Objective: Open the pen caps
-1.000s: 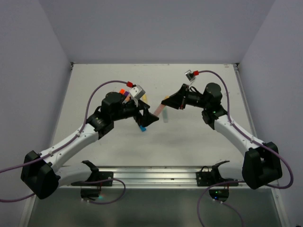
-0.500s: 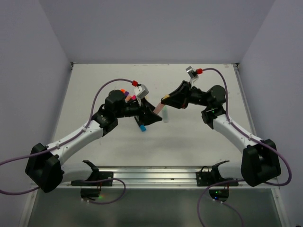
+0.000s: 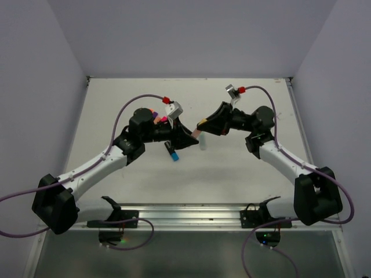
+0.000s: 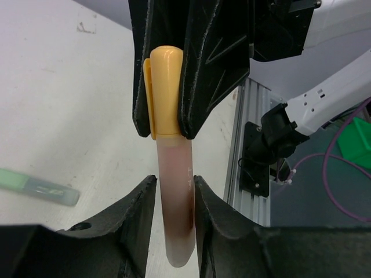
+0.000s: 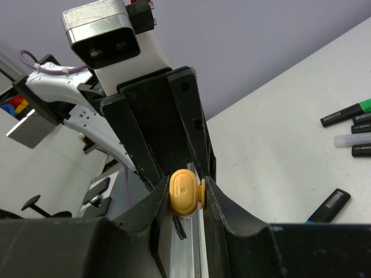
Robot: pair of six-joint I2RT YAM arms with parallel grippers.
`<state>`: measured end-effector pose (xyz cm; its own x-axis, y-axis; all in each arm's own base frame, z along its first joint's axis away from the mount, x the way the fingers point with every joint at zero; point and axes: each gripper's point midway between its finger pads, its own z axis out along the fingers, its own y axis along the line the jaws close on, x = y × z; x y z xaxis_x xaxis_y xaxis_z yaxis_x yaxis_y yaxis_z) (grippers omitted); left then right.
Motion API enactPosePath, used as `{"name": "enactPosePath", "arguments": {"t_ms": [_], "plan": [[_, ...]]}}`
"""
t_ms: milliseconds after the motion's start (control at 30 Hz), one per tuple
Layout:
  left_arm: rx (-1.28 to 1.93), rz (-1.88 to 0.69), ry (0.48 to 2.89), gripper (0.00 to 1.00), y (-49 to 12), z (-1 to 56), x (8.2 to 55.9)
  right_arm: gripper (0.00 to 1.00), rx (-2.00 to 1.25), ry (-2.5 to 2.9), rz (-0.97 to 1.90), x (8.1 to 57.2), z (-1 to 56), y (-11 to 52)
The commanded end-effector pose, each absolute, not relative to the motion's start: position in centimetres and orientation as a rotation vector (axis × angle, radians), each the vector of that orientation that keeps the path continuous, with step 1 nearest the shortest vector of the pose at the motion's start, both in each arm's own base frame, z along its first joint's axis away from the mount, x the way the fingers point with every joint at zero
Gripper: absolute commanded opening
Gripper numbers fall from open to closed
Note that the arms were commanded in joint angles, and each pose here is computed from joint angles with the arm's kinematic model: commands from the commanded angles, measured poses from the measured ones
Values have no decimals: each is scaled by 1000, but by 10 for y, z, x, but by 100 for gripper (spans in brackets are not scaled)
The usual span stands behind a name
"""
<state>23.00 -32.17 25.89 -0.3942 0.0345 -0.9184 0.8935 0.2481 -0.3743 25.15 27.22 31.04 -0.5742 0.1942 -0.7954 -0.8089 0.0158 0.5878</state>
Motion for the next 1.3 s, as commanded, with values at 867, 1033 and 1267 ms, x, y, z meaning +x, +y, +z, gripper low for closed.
{"name": "enactPosePath", "arguments": {"t_ms": [867, 1033, 1267], "plan": [[775, -1445, 1795, 0, -292, 169, 169, 0, -630, 1380, 1642, 269, 351, 246], [659, -1273, 1886, 0, -300, 172, 217, 0, -498, 1554, 1631, 284, 308, 246], [432, -1025, 2183, 0, -303, 124, 271, 0, -224, 2221, 948, 307, 174, 190]]}}
